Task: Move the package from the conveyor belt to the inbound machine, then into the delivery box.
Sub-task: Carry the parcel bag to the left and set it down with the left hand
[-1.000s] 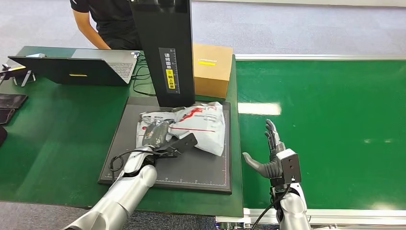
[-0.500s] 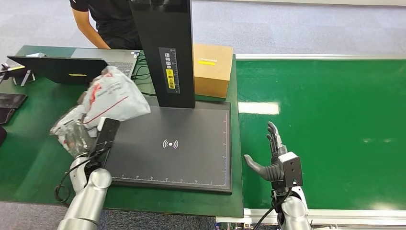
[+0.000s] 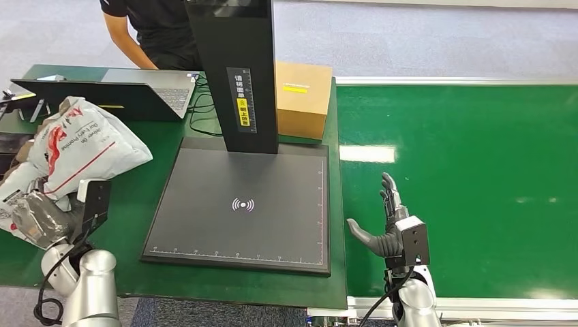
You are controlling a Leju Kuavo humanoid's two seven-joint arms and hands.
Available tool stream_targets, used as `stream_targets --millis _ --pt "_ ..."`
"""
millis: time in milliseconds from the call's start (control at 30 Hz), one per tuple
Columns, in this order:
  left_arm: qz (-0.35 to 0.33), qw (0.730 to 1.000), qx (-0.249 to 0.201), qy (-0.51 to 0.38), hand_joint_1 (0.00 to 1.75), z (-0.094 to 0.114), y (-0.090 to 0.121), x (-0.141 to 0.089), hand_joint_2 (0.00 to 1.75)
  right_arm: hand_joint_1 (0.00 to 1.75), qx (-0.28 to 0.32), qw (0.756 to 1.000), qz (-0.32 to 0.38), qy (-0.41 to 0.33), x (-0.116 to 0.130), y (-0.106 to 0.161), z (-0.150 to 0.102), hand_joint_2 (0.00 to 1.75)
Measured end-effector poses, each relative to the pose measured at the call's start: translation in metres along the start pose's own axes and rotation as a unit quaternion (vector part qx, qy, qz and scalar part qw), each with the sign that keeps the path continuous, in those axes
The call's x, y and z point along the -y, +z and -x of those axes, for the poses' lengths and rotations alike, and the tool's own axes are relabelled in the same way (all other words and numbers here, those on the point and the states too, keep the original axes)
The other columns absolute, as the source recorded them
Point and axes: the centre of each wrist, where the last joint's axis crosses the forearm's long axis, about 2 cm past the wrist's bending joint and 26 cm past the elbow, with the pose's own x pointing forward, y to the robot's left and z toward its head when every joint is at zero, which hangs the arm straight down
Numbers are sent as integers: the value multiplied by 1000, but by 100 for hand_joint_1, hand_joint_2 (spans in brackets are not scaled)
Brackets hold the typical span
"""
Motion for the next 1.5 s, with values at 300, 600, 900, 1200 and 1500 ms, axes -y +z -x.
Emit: stream_targets --millis 300,600,900,1200,1500 --pt "8 999 -33 -22 0 1 0 2 175 0 1 1000 -3 -1 -2 0 0 175" --pt "-6 1000 -14 -12 0 -4 -1 -2 175 0 -1 1000 -3 -1 -2 0 1 175" --pt "-50 977 -57 197 0 -22 8 2 175 0 3 1000 -3 -1 -1 0 1 175" --pt "203 787 20 583 0 -84 38 23 175 0 60 998 -24 -19 1 -7 -2 175" --pt "330 699 84 629 0 -125 67 32 175 0 122 989 -54 -59 -11 -13 -9 175"
